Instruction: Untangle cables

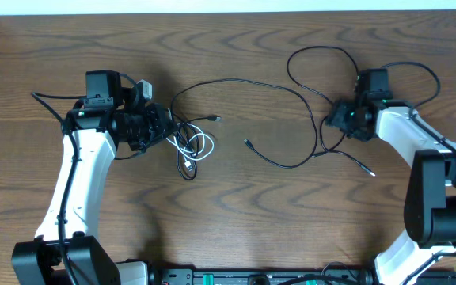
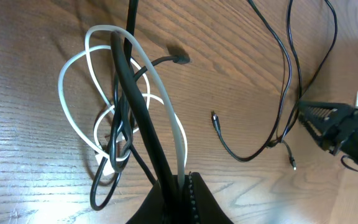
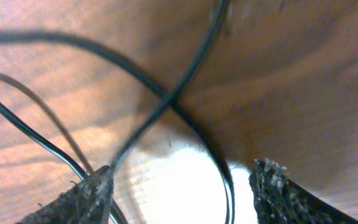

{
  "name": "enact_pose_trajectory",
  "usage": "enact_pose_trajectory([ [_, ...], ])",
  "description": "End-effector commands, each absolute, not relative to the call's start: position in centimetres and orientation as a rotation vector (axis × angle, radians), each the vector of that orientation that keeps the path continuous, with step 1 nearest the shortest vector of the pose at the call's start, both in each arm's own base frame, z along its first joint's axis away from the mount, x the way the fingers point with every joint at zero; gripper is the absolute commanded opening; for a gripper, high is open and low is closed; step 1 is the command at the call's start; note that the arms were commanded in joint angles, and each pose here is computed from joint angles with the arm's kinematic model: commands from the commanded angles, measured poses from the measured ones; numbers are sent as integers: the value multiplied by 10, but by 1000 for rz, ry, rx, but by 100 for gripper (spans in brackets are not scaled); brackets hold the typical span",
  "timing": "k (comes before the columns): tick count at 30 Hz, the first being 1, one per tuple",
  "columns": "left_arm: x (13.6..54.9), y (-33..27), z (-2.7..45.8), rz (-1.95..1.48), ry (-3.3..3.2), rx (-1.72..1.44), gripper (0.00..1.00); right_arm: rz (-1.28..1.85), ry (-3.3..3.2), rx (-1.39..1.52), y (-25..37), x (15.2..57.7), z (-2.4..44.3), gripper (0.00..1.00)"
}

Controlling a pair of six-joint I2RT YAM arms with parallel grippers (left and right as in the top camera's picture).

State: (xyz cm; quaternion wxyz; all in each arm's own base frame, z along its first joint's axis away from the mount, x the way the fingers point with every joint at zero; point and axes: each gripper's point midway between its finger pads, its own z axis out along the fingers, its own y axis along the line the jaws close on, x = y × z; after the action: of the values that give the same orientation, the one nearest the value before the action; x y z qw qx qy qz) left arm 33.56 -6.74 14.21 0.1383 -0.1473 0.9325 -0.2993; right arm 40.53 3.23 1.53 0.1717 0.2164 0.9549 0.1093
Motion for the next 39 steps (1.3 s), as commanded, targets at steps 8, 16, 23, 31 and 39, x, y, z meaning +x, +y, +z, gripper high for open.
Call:
enact_pose_trajectory([
  [8, 341, -67, 152, -853, 2669, -375, 8, 315, 2674, 590, 40, 413, 19, 70],
  [16, 341, -67, 152, -853, 2670, -376, 7, 231, 2712, 578, 45, 411, -5, 70],
  [23, 341, -67, 152, -853, 2670, -376, 7, 185, 2790, 587, 45, 398, -29, 61],
  [31, 341, -67, 152, -853, 2670, -375, 7, 143, 2879, 504, 44, 380, -35, 1],
  [39, 341, -67, 152, -853, 2669, -375, 7, 69, 2966, 417, 38, 361, -39, 1],
])
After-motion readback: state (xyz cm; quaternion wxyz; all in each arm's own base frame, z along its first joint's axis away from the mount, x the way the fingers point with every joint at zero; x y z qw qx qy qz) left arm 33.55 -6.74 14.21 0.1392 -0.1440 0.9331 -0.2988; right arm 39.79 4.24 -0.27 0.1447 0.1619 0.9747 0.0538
